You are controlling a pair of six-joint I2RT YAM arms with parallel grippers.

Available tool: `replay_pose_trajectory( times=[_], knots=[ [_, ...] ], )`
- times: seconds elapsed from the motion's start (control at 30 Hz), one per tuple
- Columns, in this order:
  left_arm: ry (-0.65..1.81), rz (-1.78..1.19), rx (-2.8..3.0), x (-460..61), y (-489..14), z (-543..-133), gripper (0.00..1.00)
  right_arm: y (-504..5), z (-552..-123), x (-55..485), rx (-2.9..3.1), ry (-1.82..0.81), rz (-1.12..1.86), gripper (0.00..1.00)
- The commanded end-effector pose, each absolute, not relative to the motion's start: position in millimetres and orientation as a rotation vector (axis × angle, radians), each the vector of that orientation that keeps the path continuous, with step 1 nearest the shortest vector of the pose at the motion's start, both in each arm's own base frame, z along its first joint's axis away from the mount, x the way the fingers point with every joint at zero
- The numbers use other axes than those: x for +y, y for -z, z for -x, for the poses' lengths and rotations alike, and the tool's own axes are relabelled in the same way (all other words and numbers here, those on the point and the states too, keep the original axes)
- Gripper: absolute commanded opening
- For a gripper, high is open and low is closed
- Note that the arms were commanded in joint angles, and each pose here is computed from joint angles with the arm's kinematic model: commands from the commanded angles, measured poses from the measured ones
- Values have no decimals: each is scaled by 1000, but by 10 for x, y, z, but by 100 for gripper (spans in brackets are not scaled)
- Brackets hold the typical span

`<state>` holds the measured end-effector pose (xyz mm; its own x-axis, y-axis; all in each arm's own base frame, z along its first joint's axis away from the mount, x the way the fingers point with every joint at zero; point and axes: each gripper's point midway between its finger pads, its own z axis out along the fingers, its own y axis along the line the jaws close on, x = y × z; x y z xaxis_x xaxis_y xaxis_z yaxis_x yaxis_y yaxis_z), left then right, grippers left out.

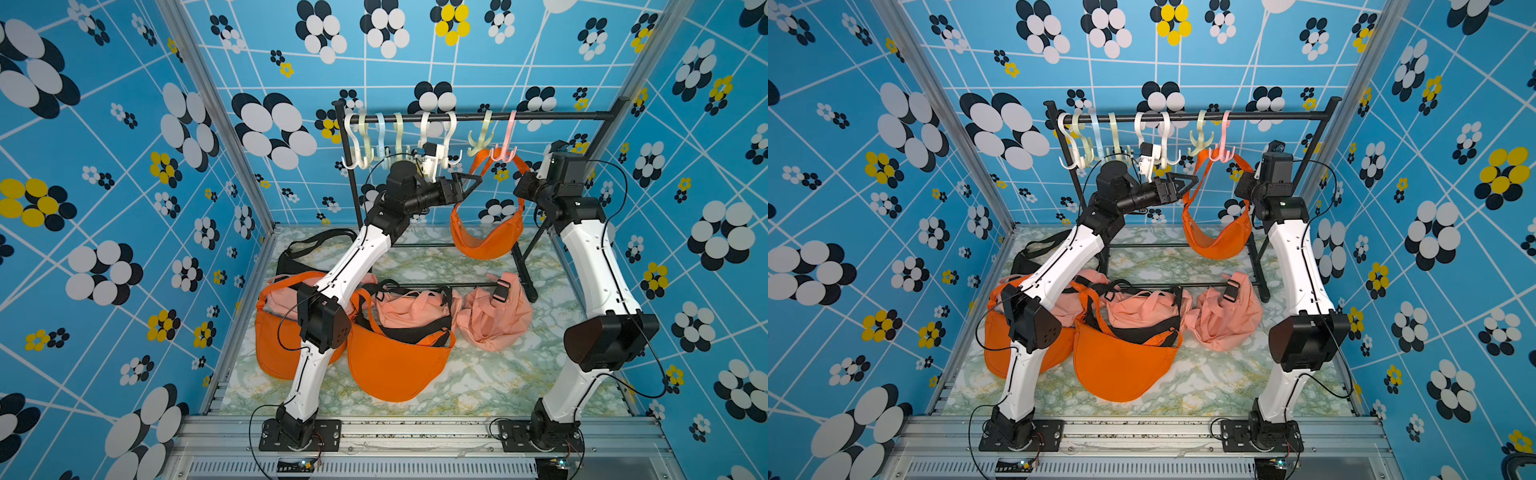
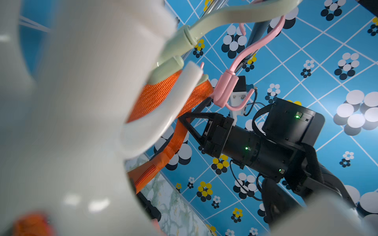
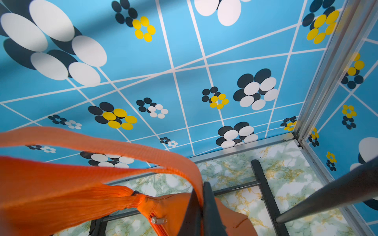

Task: Take the bag off the hook
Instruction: Pick up the bag from the hook.

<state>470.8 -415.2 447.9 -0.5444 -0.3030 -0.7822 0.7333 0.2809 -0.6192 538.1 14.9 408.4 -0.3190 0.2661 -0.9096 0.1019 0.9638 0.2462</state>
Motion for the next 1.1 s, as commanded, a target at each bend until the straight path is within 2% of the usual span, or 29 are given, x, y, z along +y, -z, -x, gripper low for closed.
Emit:
replay_pose_trajectory(
  times=[0.0, 0.27, 0.5, 0.53, 0.6, 0.63, 0.73, 0.8, 0.87, 0.93, 0.97, 1.0, 1.07],
  knots=[
    [1188, -422, 1788, -4172, -3968, -4777, 99, -4117, -5305, 186, 1900, -207, -257, 0],
    [1009, -476, 1853, -4448, -3372, -4947, 99, -4195, -5215, 252, 1900, -264, -228, 0],
    [1110, -539, 1841, -4719, -3108, -4882, 99, -4313, -5106, 268, 1883, -284, -215, 0],
    [1116, -543, 1840, -4735, -3104, -4862, 96, -4316, -5106, 270, 1882, -286, -216, 0],
    [1124, -555, 1842, -4756, -3084, -4841, 86, -4301, -5119, 273, 1884, -291, -218, 0],
    [1128, -552, 1850, -4761, -3069, -4836, 73, -4292, -5130, 271, 1885, -296, -224, 0],
    [1125, -540, 1878, -4740, -3032, -4831, 47, -4260, -5156, 276, 1890, -306, -231, 0],
    [1120, -538, 1877, -4721, -3071, -4817, 38, -4248, -5168, 280, 1891, -311, -234, 0],
    [1105, -535, 1871, -4688, -3131, -4810, 34, -4238, -5179, 275, 1892, -310, -240, 0],
    [1091, -532, 1860, -4647, -3227, -4802, 23, -4235, -5188, 261, 1891, -307, -244, 0],
    [1086, -530, 1854, -4632, -3279, -4795, 15, -4237, -5190, 257, 1890, -304, -247, 0],
    [1077, -521, 1854, -4597, -3336, -4800, 1, -4243, -5193, 252, 1887, -303, -250, 0],
    [1073, -516, 1845, -4563, -3457, -4777, 0, -4241, -5205, 236, 1885, -301, -258, 0]
  ],
)
